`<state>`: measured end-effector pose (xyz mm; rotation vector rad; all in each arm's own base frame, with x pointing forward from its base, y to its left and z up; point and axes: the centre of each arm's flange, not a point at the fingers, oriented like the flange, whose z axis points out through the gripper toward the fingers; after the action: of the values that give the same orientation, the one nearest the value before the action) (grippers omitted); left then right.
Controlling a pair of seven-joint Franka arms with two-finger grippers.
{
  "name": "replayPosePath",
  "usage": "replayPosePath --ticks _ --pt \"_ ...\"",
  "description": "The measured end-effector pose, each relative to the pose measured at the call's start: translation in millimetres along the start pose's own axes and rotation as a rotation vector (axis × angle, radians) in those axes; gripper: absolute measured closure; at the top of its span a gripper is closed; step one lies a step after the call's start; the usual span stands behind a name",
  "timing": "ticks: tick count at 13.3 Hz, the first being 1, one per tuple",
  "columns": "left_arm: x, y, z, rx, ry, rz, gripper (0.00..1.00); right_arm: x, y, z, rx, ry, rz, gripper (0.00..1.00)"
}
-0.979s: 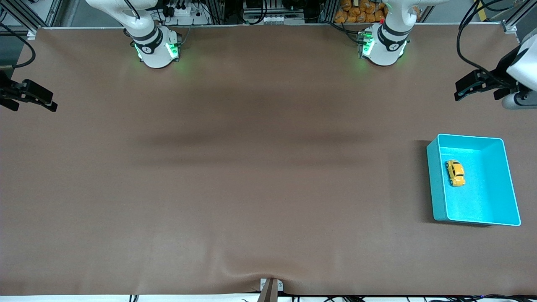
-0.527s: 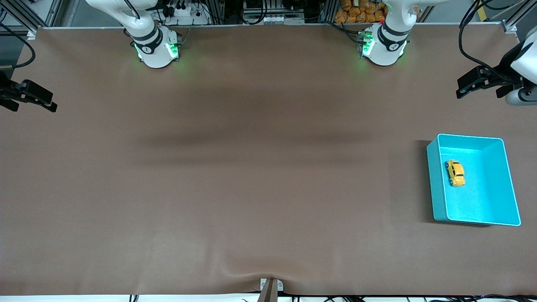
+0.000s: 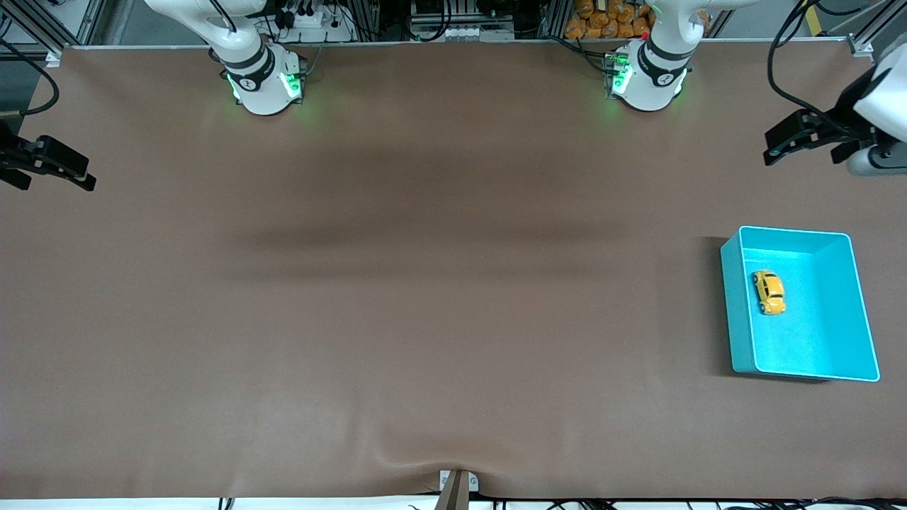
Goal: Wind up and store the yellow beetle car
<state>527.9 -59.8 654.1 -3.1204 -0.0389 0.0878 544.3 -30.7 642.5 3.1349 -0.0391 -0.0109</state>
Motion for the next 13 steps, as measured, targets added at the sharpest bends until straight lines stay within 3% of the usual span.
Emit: replayPosePath --ticks 13 --pt "0.5 -4.7 -2.6 0.002 0.006 -0.014 0.0 0.4 -2.7 -0.3 0.018 0.004 -0.002 0.0"
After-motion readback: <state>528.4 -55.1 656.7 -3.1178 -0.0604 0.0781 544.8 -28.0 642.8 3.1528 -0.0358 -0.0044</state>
